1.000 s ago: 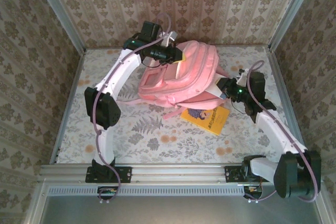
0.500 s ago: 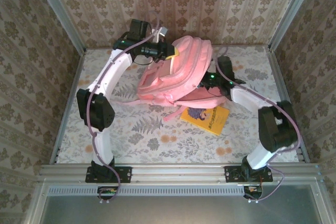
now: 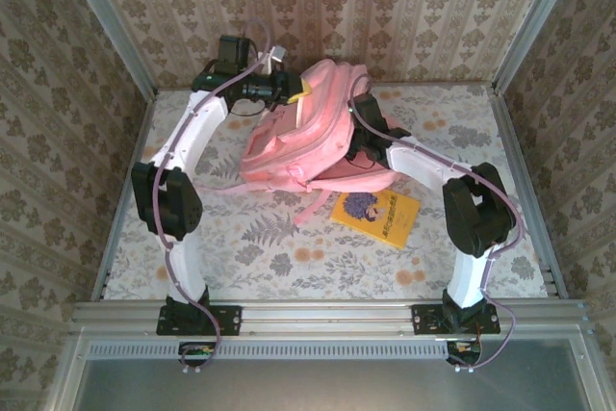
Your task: Pack the student bag
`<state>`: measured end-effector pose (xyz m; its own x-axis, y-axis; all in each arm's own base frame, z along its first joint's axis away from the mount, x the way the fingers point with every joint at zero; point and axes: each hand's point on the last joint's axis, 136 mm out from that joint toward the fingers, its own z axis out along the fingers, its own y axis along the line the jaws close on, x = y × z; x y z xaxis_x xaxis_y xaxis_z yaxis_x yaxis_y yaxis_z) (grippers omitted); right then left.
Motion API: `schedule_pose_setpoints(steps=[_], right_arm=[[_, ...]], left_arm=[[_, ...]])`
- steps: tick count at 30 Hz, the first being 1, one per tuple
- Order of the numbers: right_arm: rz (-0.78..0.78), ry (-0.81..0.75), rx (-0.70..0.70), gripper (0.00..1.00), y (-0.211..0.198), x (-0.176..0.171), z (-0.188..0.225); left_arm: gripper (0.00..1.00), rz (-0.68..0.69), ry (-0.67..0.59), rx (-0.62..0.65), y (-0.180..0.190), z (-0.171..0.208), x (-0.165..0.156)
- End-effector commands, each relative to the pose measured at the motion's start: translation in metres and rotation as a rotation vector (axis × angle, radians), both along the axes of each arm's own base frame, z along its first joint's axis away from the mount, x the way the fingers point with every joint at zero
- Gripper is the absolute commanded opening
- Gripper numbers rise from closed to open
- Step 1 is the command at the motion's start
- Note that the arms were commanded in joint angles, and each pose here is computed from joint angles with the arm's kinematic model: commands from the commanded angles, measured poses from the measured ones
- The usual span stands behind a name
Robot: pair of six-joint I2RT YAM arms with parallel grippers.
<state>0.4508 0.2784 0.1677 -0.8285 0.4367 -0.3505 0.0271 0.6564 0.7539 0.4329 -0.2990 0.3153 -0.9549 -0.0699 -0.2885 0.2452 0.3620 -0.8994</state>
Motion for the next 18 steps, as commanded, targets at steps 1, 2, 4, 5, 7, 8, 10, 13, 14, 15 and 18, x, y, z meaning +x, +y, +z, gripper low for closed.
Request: schedule_pose_setpoints(steps=[1,2,4,5,7,8,10,13,14,15,18], right_arm=[[0.045,-0.086,-0.023,0.89,-0.008,-0.013,0.032],[0.062,-0.1,-0.023,0.91,-0.009,-0.017,0.038],[0.091,-0.124,-0.017,0.92,-0.012,-0.025,0.046],[0.098,-0.137,-0.015,0.93,-0.015,-0.029,0.052],[0.095,-0.151,-0.032,0.93,-0.027,-0.038,0.058],[0.074,-0.152,-0.053,0.93,-0.037,-0.043,0.059],[0.029,-0.148,-0.098,0.92,-0.059,-0.051,0.056],[-0.077,-0.123,-0.222,0.92,-0.102,-0.068,0.043],[-0.114,-0.135,-0.248,0.92,-0.117,-0.076,0.046],[-0.163,-0.129,-0.285,0.92,-0.133,-0.083,0.04],[-0.27,-0.068,-0.358,0.92,-0.177,-0.101,0.012]], left_arm=[[0.0,0.01,-0.196,-0.097,0.016,0.076,-0.011],[0.0,0.031,-0.191,-0.096,0.021,0.074,-0.006],[0.0,0.077,-0.177,-0.086,0.033,0.069,0.002],[0.0,0.1,-0.176,-0.075,0.039,0.065,0.006],[0.0,0.147,-0.167,-0.039,0.051,0.055,0.012],[0.0,0.173,-0.17,-0.019,0.059,0.051,0.015],[0.0,0.225,-0.165,0.018,0.074,0.04,0.02],[0.0,0.29,-0.168,0.075,0.089,0.027,0.023],[0.0,0.304,-0.173,0.094,0.092,0.023,0.024],[0.0,0.315,-0.172,0.119,0.094,0.017,0.024],[0.0,0.305,-0.172,0.186,0.091,0.001,0.023]])
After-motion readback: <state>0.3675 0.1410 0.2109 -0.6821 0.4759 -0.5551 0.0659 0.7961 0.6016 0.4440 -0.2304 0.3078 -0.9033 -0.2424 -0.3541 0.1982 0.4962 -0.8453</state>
